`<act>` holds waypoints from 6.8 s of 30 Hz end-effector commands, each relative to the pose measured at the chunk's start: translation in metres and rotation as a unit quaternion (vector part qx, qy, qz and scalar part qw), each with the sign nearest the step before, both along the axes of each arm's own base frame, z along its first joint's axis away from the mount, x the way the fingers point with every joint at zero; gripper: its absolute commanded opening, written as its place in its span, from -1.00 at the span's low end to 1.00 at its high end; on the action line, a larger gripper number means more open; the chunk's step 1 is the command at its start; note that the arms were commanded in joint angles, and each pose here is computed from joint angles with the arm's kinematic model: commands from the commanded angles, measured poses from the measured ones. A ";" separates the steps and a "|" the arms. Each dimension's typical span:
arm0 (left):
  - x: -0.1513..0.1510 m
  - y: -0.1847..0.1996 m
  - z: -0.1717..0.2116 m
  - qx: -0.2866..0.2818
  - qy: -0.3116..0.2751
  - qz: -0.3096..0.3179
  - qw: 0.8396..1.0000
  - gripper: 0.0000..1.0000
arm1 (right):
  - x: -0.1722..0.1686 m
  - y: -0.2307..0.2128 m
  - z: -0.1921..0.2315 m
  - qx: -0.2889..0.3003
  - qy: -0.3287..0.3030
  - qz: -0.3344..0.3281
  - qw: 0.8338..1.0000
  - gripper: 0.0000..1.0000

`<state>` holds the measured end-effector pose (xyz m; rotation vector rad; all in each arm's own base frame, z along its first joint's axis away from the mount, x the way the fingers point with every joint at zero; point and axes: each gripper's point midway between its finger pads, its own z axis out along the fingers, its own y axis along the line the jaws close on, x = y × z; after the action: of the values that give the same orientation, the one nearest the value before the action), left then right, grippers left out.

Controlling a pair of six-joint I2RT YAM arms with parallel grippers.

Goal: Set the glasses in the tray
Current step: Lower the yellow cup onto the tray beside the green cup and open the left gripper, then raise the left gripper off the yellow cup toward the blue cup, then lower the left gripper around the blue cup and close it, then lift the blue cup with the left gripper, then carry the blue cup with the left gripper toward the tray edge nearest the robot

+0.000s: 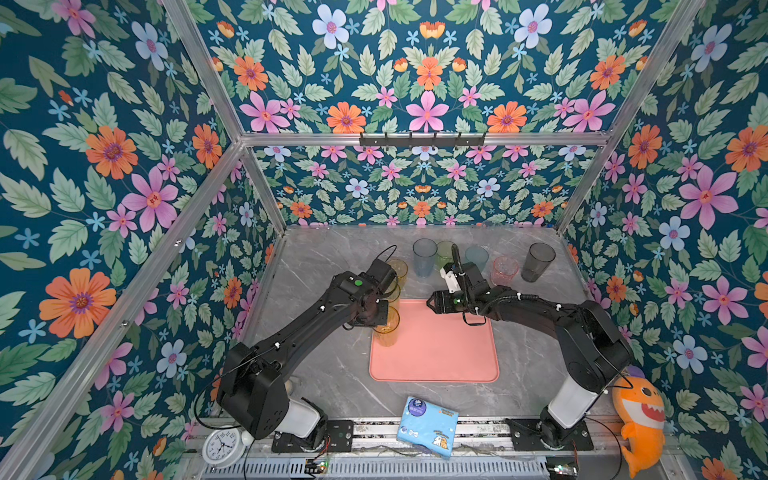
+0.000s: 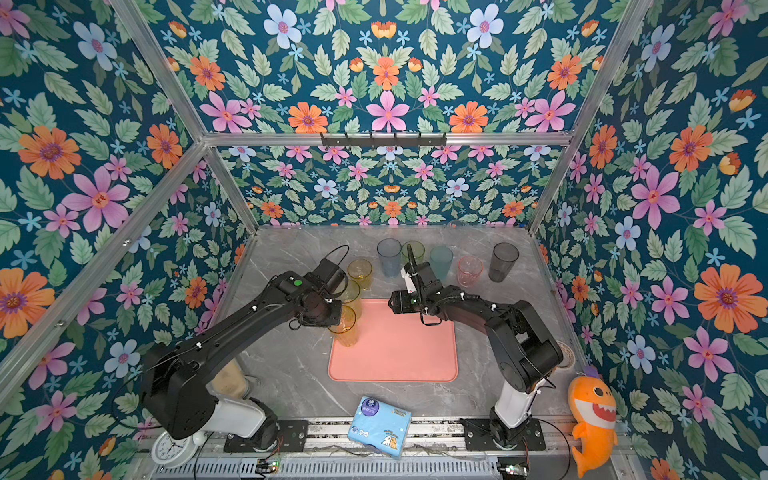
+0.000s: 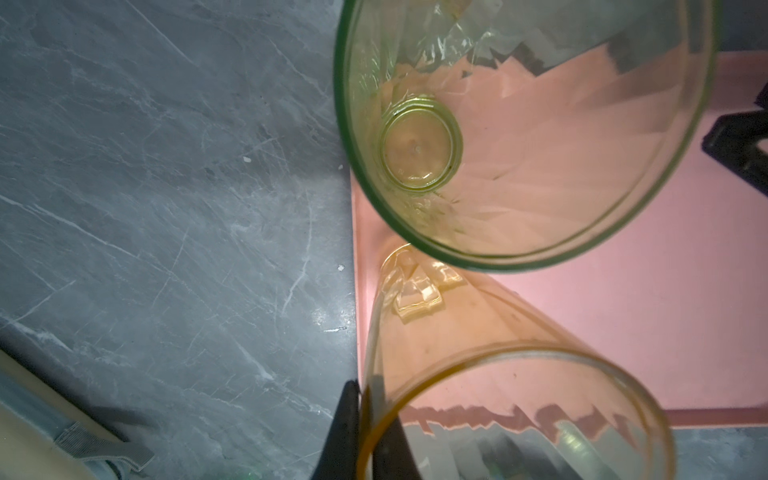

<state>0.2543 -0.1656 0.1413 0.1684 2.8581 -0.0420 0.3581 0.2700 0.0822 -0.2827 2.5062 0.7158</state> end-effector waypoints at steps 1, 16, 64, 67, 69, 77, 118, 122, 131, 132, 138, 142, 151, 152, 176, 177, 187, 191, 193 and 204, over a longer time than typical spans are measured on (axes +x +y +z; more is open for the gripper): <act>0.003 -0.001 0.001 0.002 -0.004 0.000 1.000 -1.00 | 0.001 -0.001 0.002 -0.003 -0.001 -0.002 1.000 0.52; 0.002 -0.003 -0.011 0.021 0.010 -0.003 1.000 -0.94 | 0.001 -0.001 0.001 -0.004 0.000 -0.001 1.000 0.52; 0.128 -0.030 0.139 0.005 -0.203 -0.039 0.978 -0.22 | 0.001 -0.018 0.034 0.001 -0.079 -0.028 0.997 0.51; 0.138 -0.032 0.141 -0.007 -0.205 -0.036 0.978 -0.21 | 0.001 -0.019 0.035 0.000 -0.082 -0.030 0.996 0.51; 0.144 -0.033 0.143 -0.013 -0.208 -0.034 0.978 -0.21 | 0.001 -0.020 0.035 -0.001 -0.083 -0.031 0.996 0.51; 0.163 -0.046 0.151 -0.042 -0.220 -0.041 0.974 -0.15 | 0.000 -0.020 0.037 0.003 -0.089 -0.032 0.996 0.51; 0.256 -0.127 0.045 -0.117 -0.194 -0.032 0.973 0.08 | 0.003 -0.018 0.032 -0.005 -0.077 -0.030 0.997 0.51; 0.259 -0.135 0.032 -0.128 -0.182 -0.031 0.975 0.05 | 0.003 -0.019 0.032 -0.006 -0.078 -0.031 0.996 0.51; 0.259 -0.140 0.018 -0.135 -0.167 -0.034 0.976 -0.28 | 0.003 -0.019 0.034 -0.005 -0.078 -0.030 0.996 0.51; 0.259 -0.140 0.018 -0.136 -0.168 -0.034 0.976 -0.32 | 0.003 -0.019 0.034 -0.004 -0.078 -0.030 0.996 0.51; 0.259 -0.140 0.011 -0.134 -0.162 -0.032 0.977 -0.46 | 0.002 -0.019 0.035 -0.004 -0.078 -0.030 0.997 0.51; 0.259 -0.141 0.008 -0.133 -0.159 -0.031 0.978 -0.50 | 0.002 -0.019 0.035 -0.005 -0.078 -0.030 0.997 0.51; 0.260 -0.133 0.008 -0.116 -0.163 -0.020 0.980 -0.68 | 0.002 -0.020 0.035 -0.006 -0.078 -0.031 0.996 0.51; 0.260 -0.132 0.010 -0.115 -0.165 -0.021 0.979 -0.70 | 0.002 -0.020 0.035 -0.006 -0.078 -0.031 0.996 0.51; 0.244 -0.117 0.057 -0.093 -0.176 -0.036 0.979 -0.94 | 0.002 -0.020 0.035 -0.006 -0.076 -0.032 0.997 0.51; 0.243 -0.115 0.062 -0.093 -0.179 -0.036 0.979 -0.94 | 0.002 -0.020 0.036 -0.005 -0.077 -0.032 0.996 0.51; 0.220 -0.097 0.101 -0.084 -0.184 -0.031 0.979 -0.95 | 0.002 -0.019 0.036 -0.003 -0.076 -0.032 0.997 0.51; 0.209 -0.089 0.119 -0.082 -0.187 -0.032 0.978 -0.96 | 0.002 -0.019 0.036 -0.002 -0.076 -0.031 0.997 0.51; 0.203 -0.084 0.126 -0.079 -0.188 -0.034 0.978 -0.96 | 0.002 -0.019 0.035 -0.002 -0.075 -0.032 0.997 0.51; 0.156 -0.050 0.179 -0.065 -0.201 -0.033 0.977 -0.97 | 0.001 -0.018 0.035 0.000 -0.074 -0.031 0.997 0.51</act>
<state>0.4224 -0.2261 0.3157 0.2135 2.4180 -0.2183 0.3583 0.2493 0.1121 -0.2476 2.3787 0.6275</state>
